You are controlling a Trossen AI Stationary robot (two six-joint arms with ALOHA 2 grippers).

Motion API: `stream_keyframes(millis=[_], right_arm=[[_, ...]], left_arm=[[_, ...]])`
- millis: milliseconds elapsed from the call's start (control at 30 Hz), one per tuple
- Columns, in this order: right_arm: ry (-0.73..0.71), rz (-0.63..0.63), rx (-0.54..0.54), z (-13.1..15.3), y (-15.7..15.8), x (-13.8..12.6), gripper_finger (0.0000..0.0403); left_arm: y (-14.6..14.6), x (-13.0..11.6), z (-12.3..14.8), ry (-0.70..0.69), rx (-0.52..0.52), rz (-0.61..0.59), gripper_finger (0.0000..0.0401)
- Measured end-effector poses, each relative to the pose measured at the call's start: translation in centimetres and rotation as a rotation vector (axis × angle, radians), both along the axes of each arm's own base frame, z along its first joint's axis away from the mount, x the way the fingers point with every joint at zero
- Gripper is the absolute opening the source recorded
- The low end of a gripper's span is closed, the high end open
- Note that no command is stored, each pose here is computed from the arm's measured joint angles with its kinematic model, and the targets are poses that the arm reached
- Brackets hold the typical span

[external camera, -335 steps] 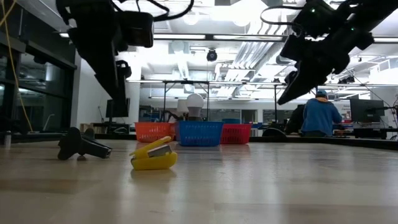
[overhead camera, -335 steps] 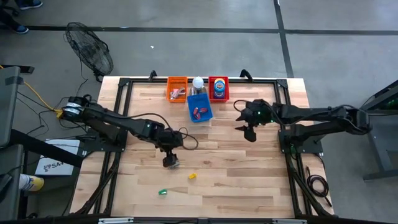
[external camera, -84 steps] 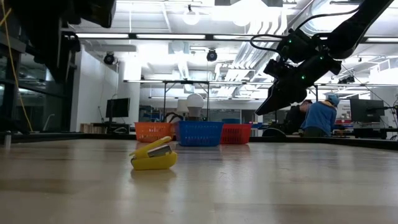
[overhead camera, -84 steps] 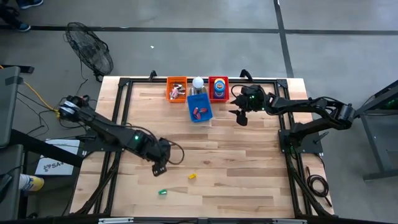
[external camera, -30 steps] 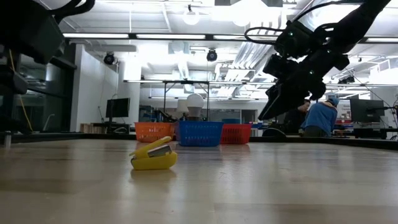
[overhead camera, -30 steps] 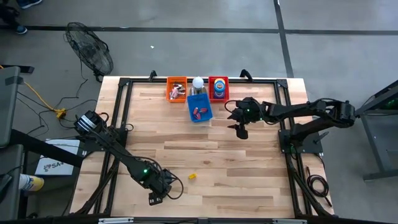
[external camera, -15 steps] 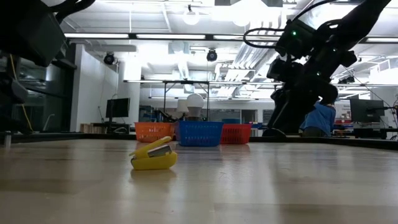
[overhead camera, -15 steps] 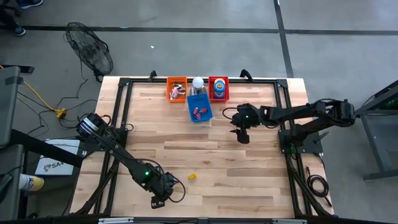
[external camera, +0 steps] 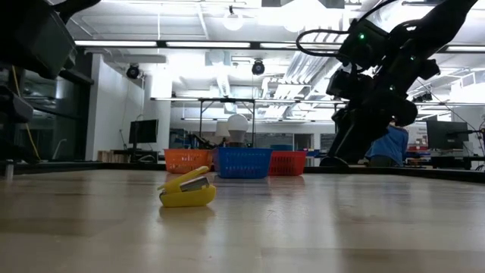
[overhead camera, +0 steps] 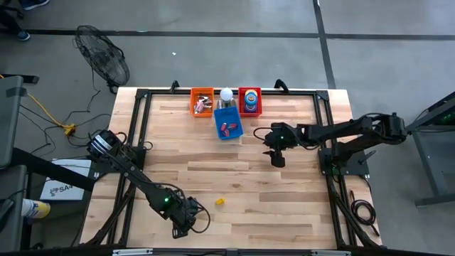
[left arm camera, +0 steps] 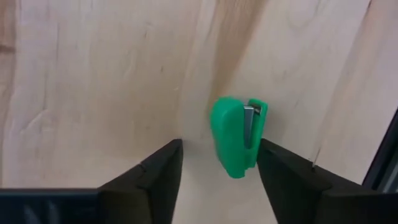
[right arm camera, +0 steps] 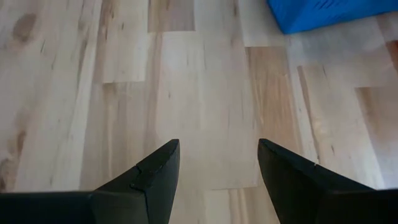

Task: Pick and place Stapler, Stapler remover, tape
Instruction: Put the green stapler into the blue basket

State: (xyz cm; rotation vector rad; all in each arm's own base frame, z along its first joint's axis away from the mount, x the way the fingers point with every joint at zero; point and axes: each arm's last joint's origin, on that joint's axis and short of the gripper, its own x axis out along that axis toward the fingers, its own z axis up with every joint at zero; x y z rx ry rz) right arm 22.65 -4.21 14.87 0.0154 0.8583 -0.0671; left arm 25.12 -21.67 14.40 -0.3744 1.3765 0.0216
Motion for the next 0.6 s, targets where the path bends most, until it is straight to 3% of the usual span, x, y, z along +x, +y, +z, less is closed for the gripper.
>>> stream_keyframes(millis=[333, 600], right_arm=[[0.006, -0.002, 0.009, 0.0, 0.9, 0.1, 0.0208], [0.005, -0.011, 0.030, 0.0, 1.2, 0.2, 0.0208]], left_arm=[[0.2, 0.0, -0.1, -0.035, 0.058, -0.071, 0.0145], [0.2, 0.3, 0.0, -0.113, 0.136, -0.193, 0.0102]])
